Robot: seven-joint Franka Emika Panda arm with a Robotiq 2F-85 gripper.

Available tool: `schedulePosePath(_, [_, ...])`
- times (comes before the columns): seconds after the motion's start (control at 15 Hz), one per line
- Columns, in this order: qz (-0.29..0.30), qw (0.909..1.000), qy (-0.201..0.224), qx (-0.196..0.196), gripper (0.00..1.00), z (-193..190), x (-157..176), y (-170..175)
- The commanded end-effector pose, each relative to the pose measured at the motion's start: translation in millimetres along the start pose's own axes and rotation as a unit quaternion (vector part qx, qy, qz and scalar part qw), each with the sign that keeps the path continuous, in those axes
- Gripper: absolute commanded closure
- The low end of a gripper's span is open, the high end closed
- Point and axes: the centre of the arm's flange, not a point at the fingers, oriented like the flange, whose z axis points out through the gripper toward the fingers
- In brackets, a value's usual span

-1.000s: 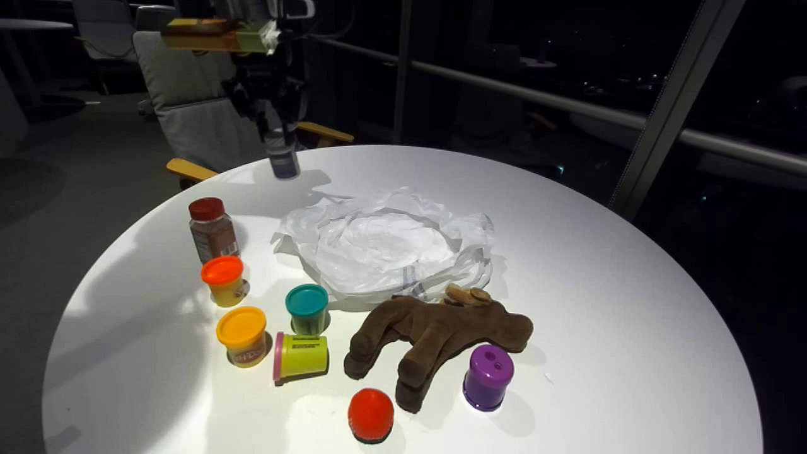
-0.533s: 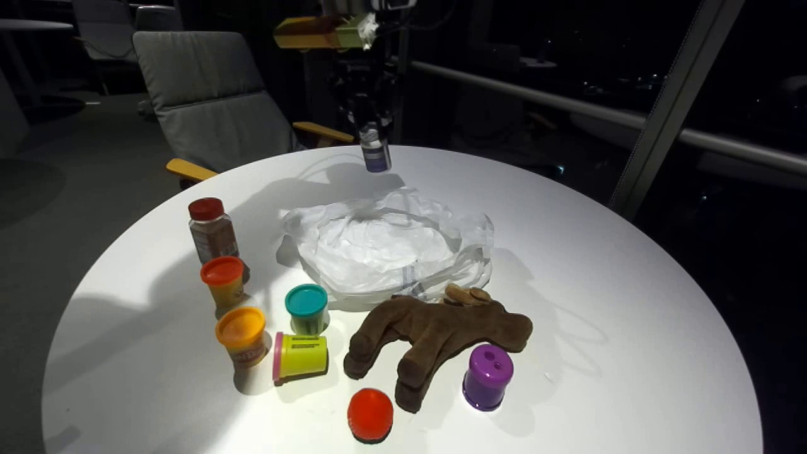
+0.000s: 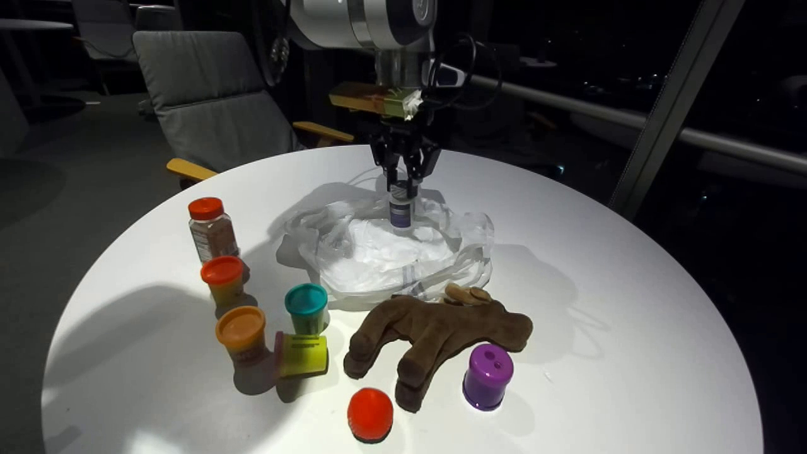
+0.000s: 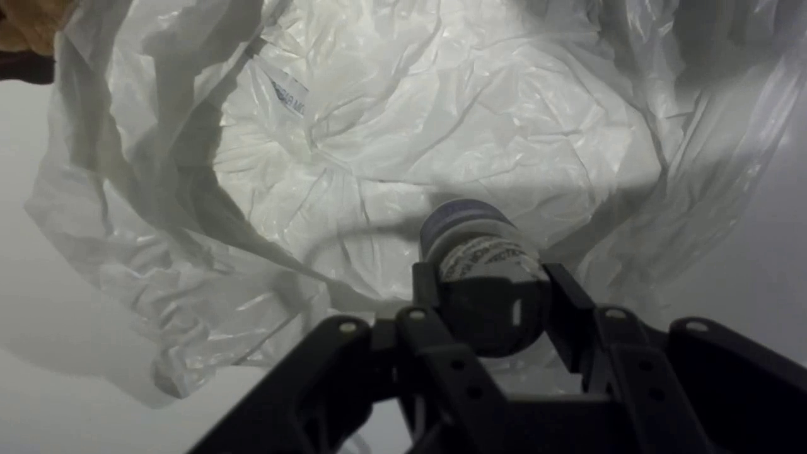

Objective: Pick up all the objects surrounding the white plate and arrange them on the plate

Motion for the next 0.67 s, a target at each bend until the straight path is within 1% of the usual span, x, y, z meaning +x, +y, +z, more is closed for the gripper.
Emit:
schedulePosePath(0.0, [0.025,0.9995,-0.012,0.014,0.31,2.7,30.4,-3.7])
schedulePosePath(0.07, [0.026,0.9994,-0.016,0.015,0.29,2.2,31.3,-2.6])
schedulePosePath(0.13, [0.026,0.9994,-0.016,0.017,0.23,-2.3,28.2,-1.2])
schedulePosePath(0.27, [0.027,0.9993,-0.012,0.023,0.08,-18.8,18.3,-1.2])
schedulePosePath(0.33, [0.026,0.9992,-0.009,0.027,0.02,-26.7,14.3,-2.8])
schedulePosePath(0.47, [0.022,0.999,0.003,0.038,0.0,-56.7,-12.3,-13.7])
schedulePosePath(0.6, [0.001,0.9988,0.012,0.047,0.0,-83.0,-44.8,-29.4])
